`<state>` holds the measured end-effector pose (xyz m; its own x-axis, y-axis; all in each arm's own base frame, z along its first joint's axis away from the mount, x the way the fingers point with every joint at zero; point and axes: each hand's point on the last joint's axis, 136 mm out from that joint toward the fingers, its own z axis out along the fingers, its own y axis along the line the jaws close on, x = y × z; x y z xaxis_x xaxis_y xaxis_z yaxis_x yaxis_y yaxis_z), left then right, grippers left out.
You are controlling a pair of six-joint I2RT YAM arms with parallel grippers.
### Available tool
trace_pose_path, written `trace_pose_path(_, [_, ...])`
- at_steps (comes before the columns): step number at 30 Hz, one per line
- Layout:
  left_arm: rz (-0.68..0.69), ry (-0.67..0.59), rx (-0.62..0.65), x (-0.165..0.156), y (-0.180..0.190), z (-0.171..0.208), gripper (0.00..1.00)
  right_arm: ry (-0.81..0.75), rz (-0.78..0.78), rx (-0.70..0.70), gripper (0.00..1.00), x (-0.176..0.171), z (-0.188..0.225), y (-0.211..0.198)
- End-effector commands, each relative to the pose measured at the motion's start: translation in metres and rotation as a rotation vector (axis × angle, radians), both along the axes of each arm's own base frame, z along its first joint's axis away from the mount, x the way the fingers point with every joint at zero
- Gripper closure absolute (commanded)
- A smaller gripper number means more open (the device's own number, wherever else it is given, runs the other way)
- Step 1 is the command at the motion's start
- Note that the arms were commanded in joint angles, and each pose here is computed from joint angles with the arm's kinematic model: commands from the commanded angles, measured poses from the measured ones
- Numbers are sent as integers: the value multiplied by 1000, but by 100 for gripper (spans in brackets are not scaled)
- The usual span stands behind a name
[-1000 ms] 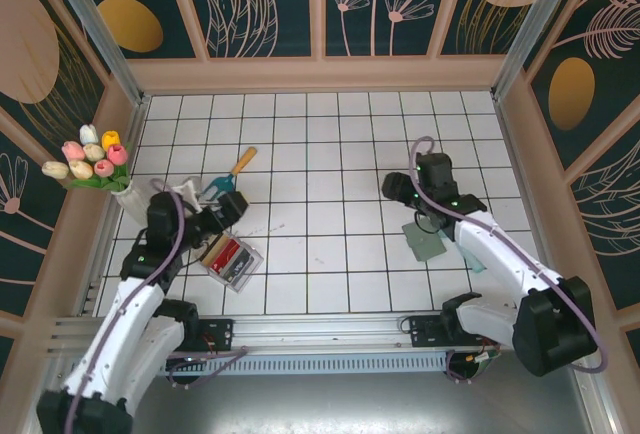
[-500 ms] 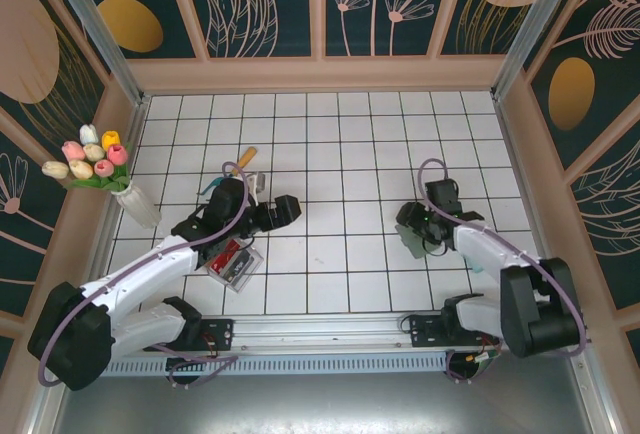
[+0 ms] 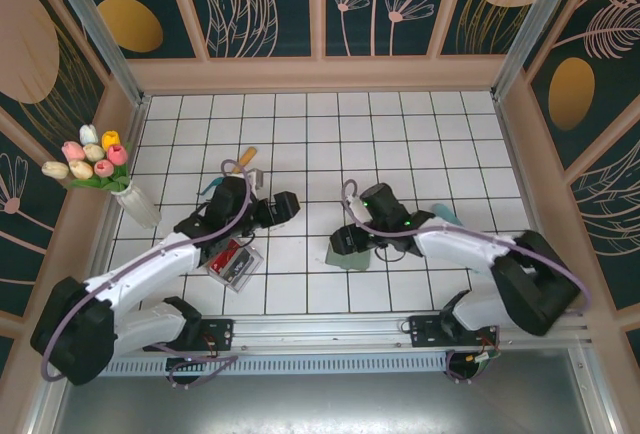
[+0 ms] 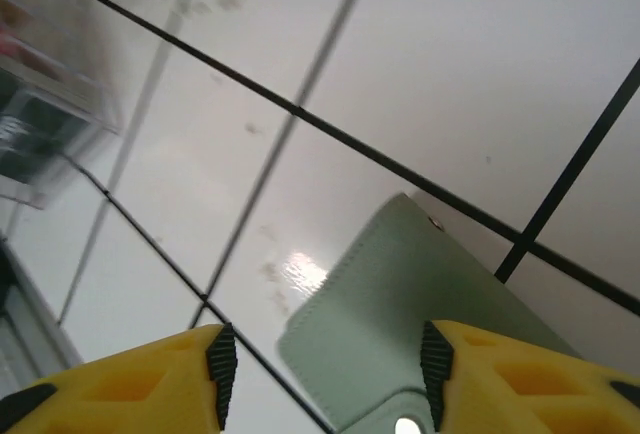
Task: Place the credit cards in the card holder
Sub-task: Move the card holder to the bottom-center of the table, then rotate the card holder at the bottom-center of the table.
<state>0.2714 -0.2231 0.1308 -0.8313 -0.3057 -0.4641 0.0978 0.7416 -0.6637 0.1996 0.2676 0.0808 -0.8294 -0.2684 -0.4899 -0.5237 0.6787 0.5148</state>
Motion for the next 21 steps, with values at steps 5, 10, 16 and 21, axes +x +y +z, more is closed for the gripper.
trace_pose_path(5, [-205, 2, 0, 19, -61, -7, 14, 140, -131, 47, 65, -42, -12, -28])
trace_pose_path(10, [-334, 50, 44, 26, -104, -32, 23, 207, -118, 58, 68, -75, -29, -32])
trace_pose_path(16, [-409, 98, 71, 28, -134, -63, 23, 159, -292, -52, 68, -51, -52, -58])
trace_pose_path(21, [-434, 94, 5, 25, -152, -72, 27, 140, -451, -47, 70, -19, -58, -72])
